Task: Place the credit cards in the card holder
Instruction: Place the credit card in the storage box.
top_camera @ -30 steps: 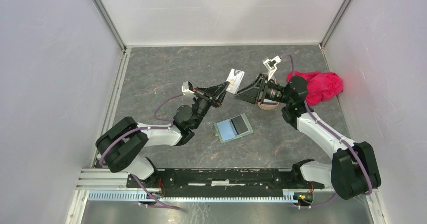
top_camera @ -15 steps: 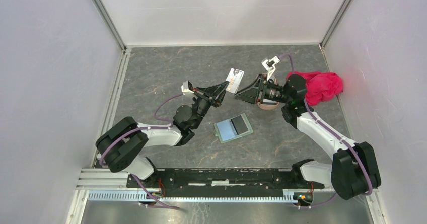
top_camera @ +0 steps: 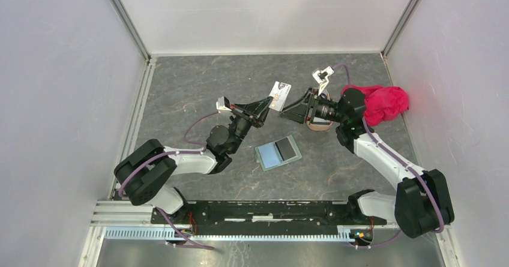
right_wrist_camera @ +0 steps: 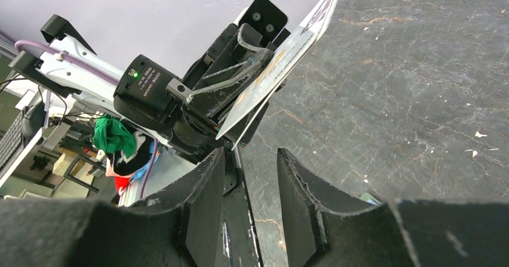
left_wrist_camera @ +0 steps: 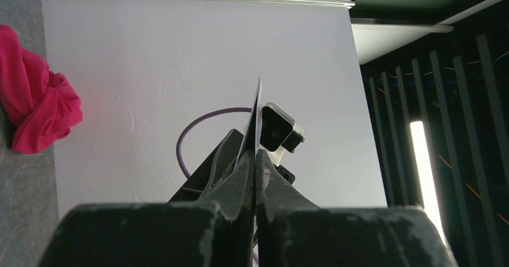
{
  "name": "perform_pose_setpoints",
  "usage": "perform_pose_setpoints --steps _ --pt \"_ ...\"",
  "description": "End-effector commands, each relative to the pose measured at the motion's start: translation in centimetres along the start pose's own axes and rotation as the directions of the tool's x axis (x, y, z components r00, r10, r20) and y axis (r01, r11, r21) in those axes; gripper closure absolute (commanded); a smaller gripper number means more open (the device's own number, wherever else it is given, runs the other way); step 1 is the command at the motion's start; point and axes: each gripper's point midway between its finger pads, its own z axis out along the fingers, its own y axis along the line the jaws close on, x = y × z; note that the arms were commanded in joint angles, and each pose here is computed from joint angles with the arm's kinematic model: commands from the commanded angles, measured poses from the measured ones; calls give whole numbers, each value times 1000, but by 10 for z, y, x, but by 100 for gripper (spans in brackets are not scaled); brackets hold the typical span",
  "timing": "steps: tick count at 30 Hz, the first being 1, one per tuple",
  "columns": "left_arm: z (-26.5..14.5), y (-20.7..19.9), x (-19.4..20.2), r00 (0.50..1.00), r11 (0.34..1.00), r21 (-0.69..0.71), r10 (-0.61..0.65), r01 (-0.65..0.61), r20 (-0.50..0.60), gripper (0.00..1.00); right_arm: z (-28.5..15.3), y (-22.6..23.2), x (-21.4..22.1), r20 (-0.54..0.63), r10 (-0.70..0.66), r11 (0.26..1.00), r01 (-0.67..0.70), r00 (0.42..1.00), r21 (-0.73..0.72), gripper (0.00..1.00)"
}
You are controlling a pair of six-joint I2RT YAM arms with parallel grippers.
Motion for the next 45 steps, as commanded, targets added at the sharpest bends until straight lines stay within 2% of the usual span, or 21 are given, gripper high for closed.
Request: perform_pose_setpoints --steps 1,19,30,35,40,45 --pt "4 -18 2 1000 998 64 -8 7 6 98 4 8 -21 36 -55 998 55 998 -10 57" --pt "6 -10 10 996 996 30 86 -86 -6 98 3 -10 -26 72 17 998 -21 997 58 61" --pt "11 0 19 992 991 14 130 -130 -4 98 2 -15 -29 150 102 993 -110 983 46 78" --pt "15 1 23 991 991 21 133 -133 -8 98 0 -24 -22 159 119 990 -130 980 57 100" --pt "13 -9 20 993 992 36 118 -118 8 98 -18 -65 -18 171 69 975 -103 983 199 100" --pt "9 -29 12 993 992 52 111 -114 45 98 -33 -94 -3 172 62 958 -107 983 267 100"
